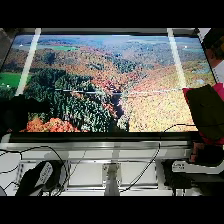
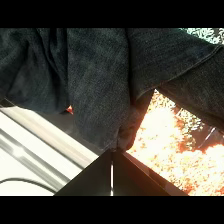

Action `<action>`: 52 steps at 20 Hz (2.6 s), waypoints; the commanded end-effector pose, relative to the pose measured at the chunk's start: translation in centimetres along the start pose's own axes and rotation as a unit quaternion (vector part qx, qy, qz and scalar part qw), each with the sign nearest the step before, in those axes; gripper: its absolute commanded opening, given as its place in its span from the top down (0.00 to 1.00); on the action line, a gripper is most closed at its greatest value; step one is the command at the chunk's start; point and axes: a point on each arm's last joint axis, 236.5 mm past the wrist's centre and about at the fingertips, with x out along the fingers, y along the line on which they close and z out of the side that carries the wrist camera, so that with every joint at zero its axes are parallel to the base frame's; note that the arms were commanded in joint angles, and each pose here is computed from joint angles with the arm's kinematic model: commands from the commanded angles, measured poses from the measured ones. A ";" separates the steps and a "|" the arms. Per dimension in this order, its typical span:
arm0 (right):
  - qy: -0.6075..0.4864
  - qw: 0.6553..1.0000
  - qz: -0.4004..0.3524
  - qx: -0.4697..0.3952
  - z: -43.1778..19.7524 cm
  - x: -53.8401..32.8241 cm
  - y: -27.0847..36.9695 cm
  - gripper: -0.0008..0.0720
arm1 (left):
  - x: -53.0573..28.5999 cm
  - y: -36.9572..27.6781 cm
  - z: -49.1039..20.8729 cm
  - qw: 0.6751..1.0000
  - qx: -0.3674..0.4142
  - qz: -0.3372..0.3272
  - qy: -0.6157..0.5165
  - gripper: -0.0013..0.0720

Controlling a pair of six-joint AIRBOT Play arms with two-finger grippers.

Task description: Fold the clothes and pants, and hang the long-sleeved shirts on hangers.

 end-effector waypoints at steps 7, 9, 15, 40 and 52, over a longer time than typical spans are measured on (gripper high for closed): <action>0.001 1.000 0.001 -0.001 0.0 0.1 0.1 0.94 | 0.0 4.2 0.8 0.995 0.038 0.087 -0.010 0.96; 0.001 1.000 0.001 -0.001 0.0 0.1 0.1 0.94 | 0.5 5.6 0.7 0.994 0.035 0.105 -0.004 0.85; 0.001 1.000 0.001 -0.001 0.0 0.1 0.1 0.94 | 4.4 8.1 -0.3 0.993 -0.022 0.112 0.029 0.23; 0.001 1.000 0.001 -0.001 0.0 0.1 0.1 0.94 | 14.1 -2.7 -0.9 0.991 0.065 -0.090 0.075 0.96; -0.048 0.999 -0.004 0.006 2.3 -0.1 -0.2 0.94 | -25.9 -27.8 20.4 0.823 0.131 -0.442 -0.333 0.96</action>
